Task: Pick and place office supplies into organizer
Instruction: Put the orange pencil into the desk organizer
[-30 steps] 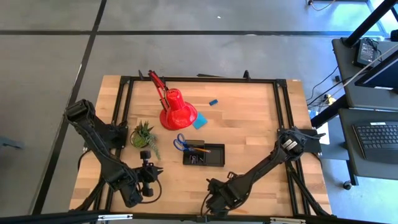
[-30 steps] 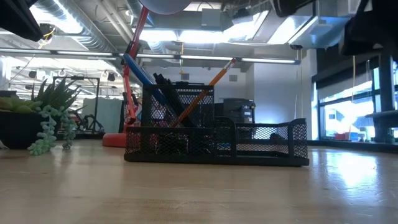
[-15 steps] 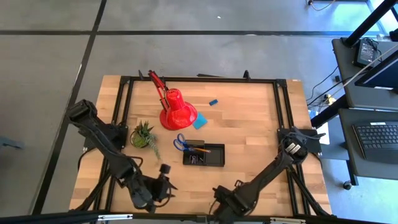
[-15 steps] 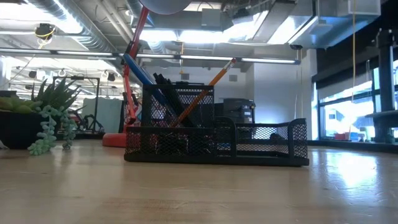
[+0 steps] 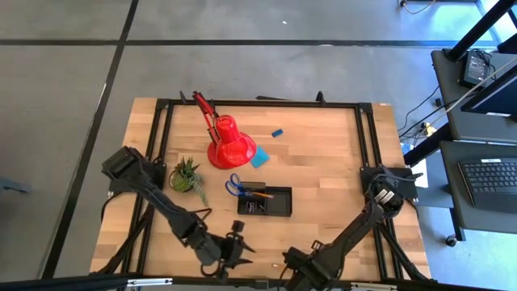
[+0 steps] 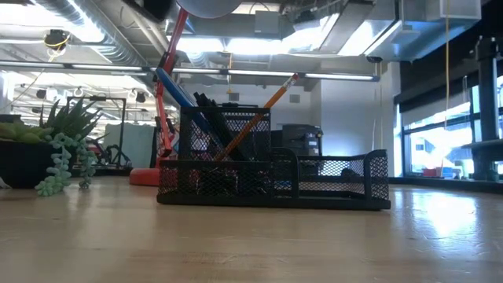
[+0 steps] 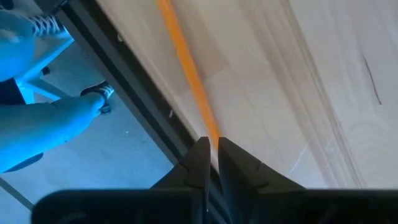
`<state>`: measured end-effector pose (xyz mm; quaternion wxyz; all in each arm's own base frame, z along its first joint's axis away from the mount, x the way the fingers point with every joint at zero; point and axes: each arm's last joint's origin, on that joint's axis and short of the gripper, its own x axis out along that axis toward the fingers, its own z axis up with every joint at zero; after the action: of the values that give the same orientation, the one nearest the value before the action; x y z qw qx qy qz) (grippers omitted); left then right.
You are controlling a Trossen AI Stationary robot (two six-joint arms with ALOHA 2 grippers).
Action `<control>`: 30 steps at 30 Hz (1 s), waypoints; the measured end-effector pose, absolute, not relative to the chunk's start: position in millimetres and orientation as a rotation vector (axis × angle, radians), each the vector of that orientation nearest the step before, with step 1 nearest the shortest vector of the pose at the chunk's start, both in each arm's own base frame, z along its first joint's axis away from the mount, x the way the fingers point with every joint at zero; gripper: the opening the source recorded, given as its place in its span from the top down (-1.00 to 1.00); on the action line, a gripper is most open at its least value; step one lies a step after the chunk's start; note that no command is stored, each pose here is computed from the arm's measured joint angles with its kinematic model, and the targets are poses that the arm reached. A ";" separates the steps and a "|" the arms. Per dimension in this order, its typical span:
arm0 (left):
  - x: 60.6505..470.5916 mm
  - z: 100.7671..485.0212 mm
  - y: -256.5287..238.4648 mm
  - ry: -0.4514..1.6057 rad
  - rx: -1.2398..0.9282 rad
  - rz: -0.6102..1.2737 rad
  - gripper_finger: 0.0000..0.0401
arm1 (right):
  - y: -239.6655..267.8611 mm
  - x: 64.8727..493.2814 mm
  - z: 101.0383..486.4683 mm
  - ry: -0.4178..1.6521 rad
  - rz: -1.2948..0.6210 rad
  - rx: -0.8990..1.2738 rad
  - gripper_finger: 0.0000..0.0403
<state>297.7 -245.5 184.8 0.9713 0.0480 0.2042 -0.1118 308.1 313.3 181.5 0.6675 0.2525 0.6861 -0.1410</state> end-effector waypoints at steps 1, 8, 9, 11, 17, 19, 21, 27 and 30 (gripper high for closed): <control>301.2 180.5 -245.7 0.407 0.087 -0.233 0.34 | 313.8 307.6 181.5 1.548 -0.317 0.569 0.82; 324.4 155.9 -243.4 0.331 0.010 -0.289 0.34 | 313.8 307.4 181.5 1.542 -0.315 0.559 0.82; 327.2 153.4 -242.6 0.318 -0.001 -0.296 0.34 | 313.6 307.6 181.5 1.534 -0.319 0.555 0.82; 331.4 146.2 -241.7 0.302 -0.017 -0.290 0.34 | 313.3 308.1 181.4 1.516 -0.326 0.548 0.82; 342.4 124.4 -240.7 0.255 -0.051 -0.294 0.34 | 313.8 308.9 181.7 1.504 -0.321 0.552 0.82; 348.1 118.8 -241.9 0.262 -0.053 -0.308 0.34 | 313.8 308.9 181.7 1.504 -0.321 0.552 0.82; 354.3 114.9 -244.0 0.264 -0.056 -0.318 0.34 | 313.8 308.9 181.7 1.504 -0.321 0.552 0.82; 370.2 103.2 -254.1 0.264 -0.057 -0.335 0.34 | 313.8 308.9 181.7 1.504 -0.321 0.552 0.82; 376.4 96.3 -258.9 0.263 -0.044 -0.337 0.34 | 313.8 308.9 181.7 1.503 -0.322 0.551 0.82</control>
<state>376.4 -258.9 96.3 0.9770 -0.0218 0.1306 -0.1671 308.9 313.8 181.7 0.6849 0.2461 0.6706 -0.1437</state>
